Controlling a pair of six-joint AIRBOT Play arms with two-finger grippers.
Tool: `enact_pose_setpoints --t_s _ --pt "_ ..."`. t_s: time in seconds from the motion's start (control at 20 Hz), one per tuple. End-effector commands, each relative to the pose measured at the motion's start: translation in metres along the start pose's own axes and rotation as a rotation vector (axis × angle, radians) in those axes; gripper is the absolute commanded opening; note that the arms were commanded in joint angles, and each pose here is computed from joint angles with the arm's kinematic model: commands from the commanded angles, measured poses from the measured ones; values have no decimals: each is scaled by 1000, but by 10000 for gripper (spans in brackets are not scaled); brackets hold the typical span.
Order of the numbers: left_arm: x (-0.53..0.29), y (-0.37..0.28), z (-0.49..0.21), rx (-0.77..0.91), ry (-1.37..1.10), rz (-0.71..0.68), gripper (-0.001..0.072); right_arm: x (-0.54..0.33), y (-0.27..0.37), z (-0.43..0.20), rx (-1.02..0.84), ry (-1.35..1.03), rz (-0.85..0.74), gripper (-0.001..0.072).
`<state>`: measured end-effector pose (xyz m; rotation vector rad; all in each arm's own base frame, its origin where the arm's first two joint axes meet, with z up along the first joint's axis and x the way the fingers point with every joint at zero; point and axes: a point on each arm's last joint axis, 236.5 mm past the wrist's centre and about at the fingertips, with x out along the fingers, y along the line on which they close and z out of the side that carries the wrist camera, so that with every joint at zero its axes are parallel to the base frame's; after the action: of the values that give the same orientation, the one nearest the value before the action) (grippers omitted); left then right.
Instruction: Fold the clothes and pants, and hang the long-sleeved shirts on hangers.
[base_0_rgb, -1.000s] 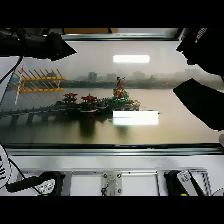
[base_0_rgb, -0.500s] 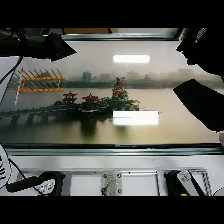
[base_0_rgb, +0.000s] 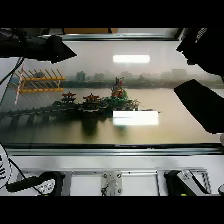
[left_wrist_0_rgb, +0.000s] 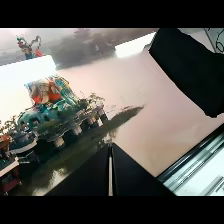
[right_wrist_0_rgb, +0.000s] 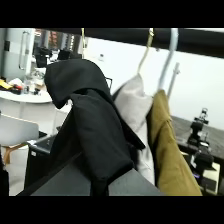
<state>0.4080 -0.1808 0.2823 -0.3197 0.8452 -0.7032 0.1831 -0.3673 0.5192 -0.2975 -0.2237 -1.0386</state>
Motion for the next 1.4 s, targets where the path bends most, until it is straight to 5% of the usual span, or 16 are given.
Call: enact_pose_setpoints --t_s 0.0,0.75,0.8,0.9,1.0,1.1,1.35 --pt "1 3 -2 0 11 12 12 1 -24 -16 34 46 -48 7" --pt "1 4 -2 1 9 13 13 -38 -45 -50 9 275 -48 26" --pt "1 4 -2 1 8 13 12 -39 -38 -48 38 271 -25 95" --pt "1 4 -1 0 7 13 12 -41 -22 -36 111 240 28 530" --pt "1 4 -1 0 6 13 12 -49 -5 -10 186 172 79 537" --pt "1 4 -1 17 4 14 13 -63 14 25 265 84 140 458" --pt "1 6 3 58 -10 17 12 -95 110 83 528 -20 527 463"
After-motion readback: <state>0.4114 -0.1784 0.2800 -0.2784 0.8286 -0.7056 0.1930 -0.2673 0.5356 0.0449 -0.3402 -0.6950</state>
